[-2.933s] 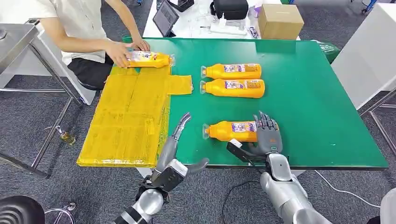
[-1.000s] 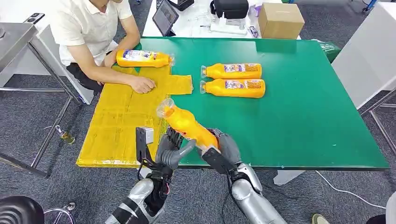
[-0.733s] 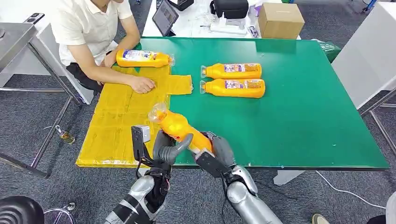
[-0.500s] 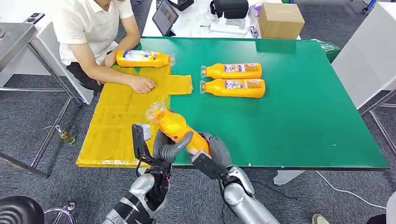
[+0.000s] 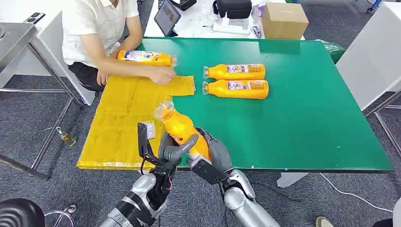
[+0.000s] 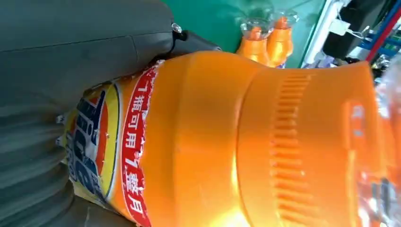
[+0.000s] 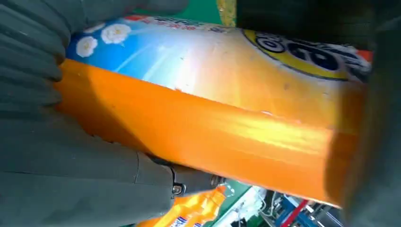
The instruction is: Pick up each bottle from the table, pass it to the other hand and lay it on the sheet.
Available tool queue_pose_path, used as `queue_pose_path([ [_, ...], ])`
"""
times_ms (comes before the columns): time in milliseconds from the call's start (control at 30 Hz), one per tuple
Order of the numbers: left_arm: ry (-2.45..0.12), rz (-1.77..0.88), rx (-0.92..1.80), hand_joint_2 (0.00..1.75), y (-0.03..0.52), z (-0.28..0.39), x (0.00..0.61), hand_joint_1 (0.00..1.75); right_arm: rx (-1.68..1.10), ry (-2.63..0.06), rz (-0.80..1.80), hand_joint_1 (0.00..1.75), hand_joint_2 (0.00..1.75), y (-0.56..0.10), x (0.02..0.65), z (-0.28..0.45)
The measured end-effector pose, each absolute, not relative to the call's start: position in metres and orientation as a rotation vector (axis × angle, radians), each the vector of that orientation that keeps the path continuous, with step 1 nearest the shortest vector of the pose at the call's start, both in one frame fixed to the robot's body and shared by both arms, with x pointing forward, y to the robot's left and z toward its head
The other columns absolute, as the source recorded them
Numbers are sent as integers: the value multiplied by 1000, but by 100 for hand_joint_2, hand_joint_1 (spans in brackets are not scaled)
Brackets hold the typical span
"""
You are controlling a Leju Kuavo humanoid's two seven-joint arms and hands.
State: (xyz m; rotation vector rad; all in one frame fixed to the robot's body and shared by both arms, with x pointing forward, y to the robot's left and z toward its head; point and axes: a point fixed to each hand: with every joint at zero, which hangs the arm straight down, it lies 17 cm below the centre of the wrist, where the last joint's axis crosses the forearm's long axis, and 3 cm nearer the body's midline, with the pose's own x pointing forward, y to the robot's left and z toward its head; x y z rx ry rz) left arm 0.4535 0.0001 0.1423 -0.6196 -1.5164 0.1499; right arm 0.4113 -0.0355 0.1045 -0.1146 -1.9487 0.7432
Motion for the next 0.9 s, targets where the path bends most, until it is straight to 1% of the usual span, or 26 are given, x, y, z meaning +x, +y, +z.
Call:
queue_pose_path([
  [367,-1512,145,-623,175,-1,140,453,175,-109,-1965,738,0,175,-32,410,110],
  [500,-1564,127,-662,175,-2,152,449,175,-146,-2047,726,0,175,-32,406,125],
  [667,-1544,197,-757,175,4,167,452,175,-88,-2273,577,0,175,-34,383,181],
  [733,-1520,218,-752,175,8,164,457,175,-130,-2338,521,0,175,-38,377,202],
  [833,-1494,133,-604,175,19,144,474,175,-211,-2407,338,0,175,-60,373,236],
  [900,-1527,66,-501,175,29,136,484,175,-224,-2447,291,0,175,-65,366,252],
])
